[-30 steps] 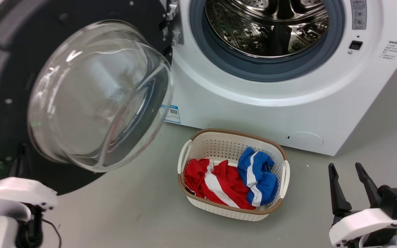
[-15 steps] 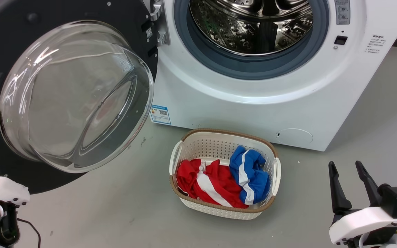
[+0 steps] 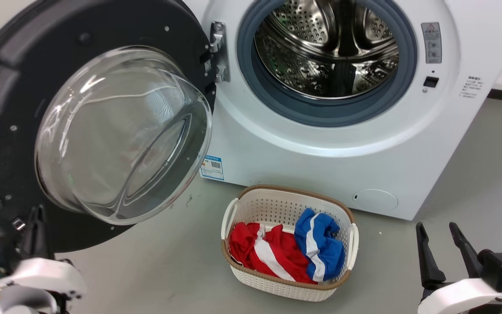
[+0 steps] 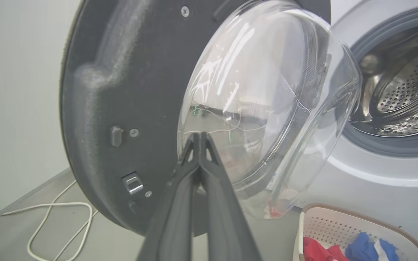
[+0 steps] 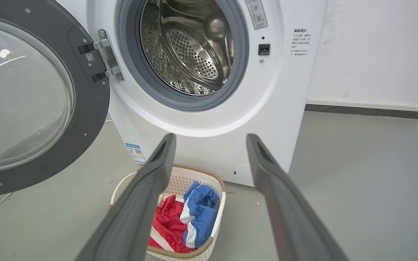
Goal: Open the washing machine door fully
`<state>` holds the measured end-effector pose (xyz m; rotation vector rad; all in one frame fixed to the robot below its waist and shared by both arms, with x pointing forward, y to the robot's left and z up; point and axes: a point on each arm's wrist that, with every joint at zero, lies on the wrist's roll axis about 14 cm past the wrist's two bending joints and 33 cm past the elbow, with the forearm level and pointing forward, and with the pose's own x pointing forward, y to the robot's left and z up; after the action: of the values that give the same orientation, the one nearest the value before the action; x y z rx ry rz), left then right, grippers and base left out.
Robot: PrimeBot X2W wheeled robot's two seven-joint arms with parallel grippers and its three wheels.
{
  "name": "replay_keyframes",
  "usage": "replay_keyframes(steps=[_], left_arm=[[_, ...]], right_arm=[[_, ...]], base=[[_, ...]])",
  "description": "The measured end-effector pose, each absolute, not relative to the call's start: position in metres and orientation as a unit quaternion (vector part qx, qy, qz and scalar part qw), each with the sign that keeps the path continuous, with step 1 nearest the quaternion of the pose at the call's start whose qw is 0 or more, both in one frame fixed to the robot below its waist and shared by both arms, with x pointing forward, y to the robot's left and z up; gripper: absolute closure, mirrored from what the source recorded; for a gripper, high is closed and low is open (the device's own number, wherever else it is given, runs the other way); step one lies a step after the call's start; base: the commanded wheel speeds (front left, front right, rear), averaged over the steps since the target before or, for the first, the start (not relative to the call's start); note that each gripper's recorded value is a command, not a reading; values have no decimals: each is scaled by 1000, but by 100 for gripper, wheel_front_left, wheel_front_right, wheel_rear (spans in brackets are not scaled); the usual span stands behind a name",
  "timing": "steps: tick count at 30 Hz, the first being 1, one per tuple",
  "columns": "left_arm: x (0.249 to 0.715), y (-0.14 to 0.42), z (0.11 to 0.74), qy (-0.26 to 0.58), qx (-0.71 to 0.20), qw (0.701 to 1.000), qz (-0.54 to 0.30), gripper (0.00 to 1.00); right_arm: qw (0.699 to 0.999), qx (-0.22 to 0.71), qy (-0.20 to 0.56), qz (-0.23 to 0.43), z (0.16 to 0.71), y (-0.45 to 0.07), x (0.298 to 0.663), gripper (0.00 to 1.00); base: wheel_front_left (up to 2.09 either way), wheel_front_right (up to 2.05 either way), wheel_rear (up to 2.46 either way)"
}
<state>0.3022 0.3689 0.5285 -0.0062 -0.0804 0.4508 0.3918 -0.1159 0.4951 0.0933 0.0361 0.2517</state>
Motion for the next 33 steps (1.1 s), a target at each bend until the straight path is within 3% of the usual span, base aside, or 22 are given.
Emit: replay_keyframes(steps=[11,12,14,16,17,20,33], left_arm=[[300,275,522,-34,-22,993,114,100],[303,266,522,-34,-29,994,99,96],[309,245,522,-32,-37,996,70,65],[315,227,521,-32,-48,997,45,50],[319,219,522,-33,-52,998,33,26],[330,199,521,-29,-56,998,1,1],[368,149,508,-8,-49,996,-72,0]], right_arm=[[991,41,8,126,505,-117,383,0],[992,40,7,122,506,-120,381,0],[993,38,5,114,507,-126,379,0],[994,37,5,106,507,-132,375,0],[994,37,6,102,507,-135,373,0],[996,33,4,87,509,-146,367,0],[999,32,4,17,509,-190,337,0]], base=[[0,0,0],[0,0,0],[0,0,0],[0,0,0],[0,0,0],[0,0,0],[0,0,0]])
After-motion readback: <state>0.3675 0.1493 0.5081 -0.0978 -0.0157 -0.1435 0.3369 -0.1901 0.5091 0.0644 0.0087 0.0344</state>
